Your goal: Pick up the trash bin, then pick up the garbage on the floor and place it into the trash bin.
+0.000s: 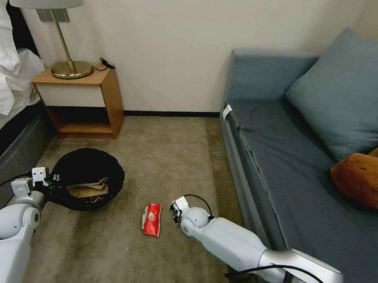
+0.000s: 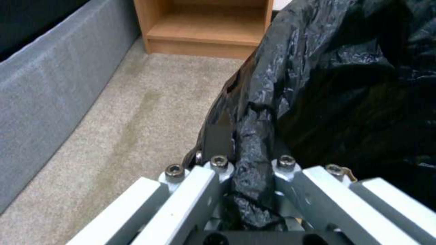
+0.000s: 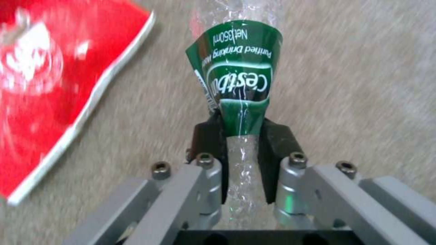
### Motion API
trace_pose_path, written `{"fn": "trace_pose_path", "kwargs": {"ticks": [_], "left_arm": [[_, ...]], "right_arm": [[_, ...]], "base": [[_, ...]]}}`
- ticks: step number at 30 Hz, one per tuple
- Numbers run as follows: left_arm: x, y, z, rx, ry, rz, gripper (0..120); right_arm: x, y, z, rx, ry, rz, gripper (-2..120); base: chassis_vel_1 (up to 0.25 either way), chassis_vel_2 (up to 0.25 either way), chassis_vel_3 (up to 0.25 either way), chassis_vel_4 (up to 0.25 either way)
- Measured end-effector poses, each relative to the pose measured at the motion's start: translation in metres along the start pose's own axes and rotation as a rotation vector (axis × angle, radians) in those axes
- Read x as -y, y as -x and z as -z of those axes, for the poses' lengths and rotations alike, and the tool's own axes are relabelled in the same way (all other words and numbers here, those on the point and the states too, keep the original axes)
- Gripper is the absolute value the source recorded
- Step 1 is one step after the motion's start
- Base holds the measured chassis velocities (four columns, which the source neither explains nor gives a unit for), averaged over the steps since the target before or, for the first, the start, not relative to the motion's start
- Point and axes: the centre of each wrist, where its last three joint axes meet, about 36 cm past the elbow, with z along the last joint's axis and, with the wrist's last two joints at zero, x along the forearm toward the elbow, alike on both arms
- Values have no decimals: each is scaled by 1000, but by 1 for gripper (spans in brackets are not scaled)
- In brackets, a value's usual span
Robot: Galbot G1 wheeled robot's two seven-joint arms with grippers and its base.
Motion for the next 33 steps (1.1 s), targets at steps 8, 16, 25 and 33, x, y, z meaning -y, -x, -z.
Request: {"fn": "trace_pose_path", "kwargs": {"ticks": [8,16,25,33], "left_arm": [[2,2,0,3,-1,-10,3],[4,4,-1,1,0,-15,3],[8,7,-1,1,-5,-24,3],[10,9,-4,-5,-8,-27,3]], "right_arm": [[18,-18,51,190,-2,8,11],[5,-62,116,389,-33,78,11],[-44,-107,160,536,-62,208,11],[-84,-114,172,611,-68,305,11]], "base": [[0,0,0,0],[0,0,0,0],[0,0,0,0],[0,0,0,0]]}}
